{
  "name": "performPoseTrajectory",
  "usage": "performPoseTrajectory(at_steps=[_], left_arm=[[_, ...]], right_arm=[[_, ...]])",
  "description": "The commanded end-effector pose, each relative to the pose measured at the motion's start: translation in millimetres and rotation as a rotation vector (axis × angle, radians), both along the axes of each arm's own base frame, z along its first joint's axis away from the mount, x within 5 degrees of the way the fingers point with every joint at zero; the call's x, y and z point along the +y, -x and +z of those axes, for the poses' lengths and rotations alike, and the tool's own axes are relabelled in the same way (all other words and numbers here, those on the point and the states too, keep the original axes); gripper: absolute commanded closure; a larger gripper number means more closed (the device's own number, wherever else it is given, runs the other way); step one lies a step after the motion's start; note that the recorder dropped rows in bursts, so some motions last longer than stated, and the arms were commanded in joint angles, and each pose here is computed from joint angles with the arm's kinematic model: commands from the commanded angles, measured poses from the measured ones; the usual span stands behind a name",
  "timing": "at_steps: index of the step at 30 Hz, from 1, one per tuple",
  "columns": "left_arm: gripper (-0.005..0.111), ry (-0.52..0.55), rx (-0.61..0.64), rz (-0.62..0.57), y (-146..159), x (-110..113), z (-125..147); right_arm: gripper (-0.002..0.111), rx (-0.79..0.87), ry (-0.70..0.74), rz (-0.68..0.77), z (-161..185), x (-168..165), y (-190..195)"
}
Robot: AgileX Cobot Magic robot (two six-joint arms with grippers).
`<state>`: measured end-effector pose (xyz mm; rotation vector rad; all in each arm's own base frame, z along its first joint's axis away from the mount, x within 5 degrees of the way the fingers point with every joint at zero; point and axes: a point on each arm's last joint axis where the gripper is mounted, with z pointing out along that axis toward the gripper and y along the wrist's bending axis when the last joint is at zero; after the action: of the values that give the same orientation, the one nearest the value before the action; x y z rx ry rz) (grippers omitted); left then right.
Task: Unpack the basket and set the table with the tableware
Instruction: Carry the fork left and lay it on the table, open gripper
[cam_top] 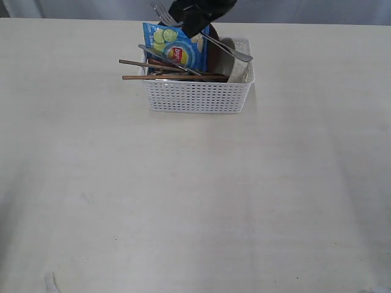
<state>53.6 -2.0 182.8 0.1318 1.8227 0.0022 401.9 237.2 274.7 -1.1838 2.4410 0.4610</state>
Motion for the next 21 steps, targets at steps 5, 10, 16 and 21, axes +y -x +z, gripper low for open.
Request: performPoseTrajectory(at_steps=[5,10,16,21], left_arm=[[0.107,-0.001,0.000,-0.004,0,0,-1],[0.107,-0.001,0.000,-0.004,0,0,-1],[0.107,-0.001,0.000,-0.004,0,0,-1],[0.107,0.006,0.001,-0.005,0,0,-1]], right_arm=[[0.109,0.246,-0.112,-0.258,27,24,34],[0.109,0.243,-0.203,-0.280,30,114,98],[0.109,0.054,-0.060,-0.451,-17,169,156],[0.109,0.246,-0.083,-0.665,-95,156,179]])
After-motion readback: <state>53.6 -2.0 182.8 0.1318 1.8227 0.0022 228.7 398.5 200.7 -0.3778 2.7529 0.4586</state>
